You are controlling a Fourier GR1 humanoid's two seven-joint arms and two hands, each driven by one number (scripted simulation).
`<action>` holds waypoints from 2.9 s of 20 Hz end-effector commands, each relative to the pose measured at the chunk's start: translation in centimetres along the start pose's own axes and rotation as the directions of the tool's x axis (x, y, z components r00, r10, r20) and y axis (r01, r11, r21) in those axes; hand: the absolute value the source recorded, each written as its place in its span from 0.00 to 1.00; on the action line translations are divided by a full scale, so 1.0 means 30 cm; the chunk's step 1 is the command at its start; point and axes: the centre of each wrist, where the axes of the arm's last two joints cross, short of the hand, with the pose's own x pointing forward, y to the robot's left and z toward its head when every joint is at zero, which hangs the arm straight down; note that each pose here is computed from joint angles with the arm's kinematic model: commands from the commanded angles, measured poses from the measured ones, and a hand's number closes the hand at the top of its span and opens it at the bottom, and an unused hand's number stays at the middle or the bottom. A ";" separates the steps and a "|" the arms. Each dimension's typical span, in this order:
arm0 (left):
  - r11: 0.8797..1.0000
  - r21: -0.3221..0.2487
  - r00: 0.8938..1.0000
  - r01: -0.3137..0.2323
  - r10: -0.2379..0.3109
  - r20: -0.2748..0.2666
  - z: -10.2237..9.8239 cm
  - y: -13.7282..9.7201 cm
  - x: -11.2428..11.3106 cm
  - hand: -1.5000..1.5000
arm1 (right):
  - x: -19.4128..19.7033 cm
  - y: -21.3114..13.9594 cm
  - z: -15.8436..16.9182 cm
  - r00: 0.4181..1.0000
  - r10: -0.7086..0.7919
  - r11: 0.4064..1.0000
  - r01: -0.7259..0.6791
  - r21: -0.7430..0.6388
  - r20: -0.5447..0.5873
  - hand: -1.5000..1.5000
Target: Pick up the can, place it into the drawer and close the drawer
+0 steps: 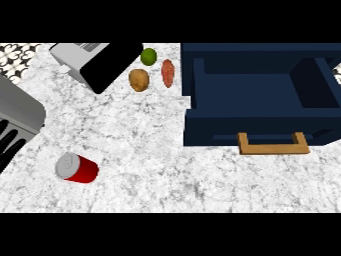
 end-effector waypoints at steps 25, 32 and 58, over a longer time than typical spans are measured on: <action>0.983 0.159 0.995 0.095 -0.088 -0.053 -0.097 0.174 -0.489 0.00 | 0.016 -0.073 0.033 1.000 -0.004 1.000 0.004 -0.006 -0.015 0.00; 0.983 0.161 0.992 0.085 -0.068 -0.106 -0.080 0.245 -0.549 0.00 | 0.048 -0.028 0.047 1.000 0.003 1.000 -0.003 -0.006 0.005 0.00; 0.987 0.089 0.982 -0.137 0.147 -0.118 -0.270 0.206 -0.711 1.00 | 0.102 -0.064 0.131 1.000 -0.018 1.000 0.019 0.024 -0.025 0.00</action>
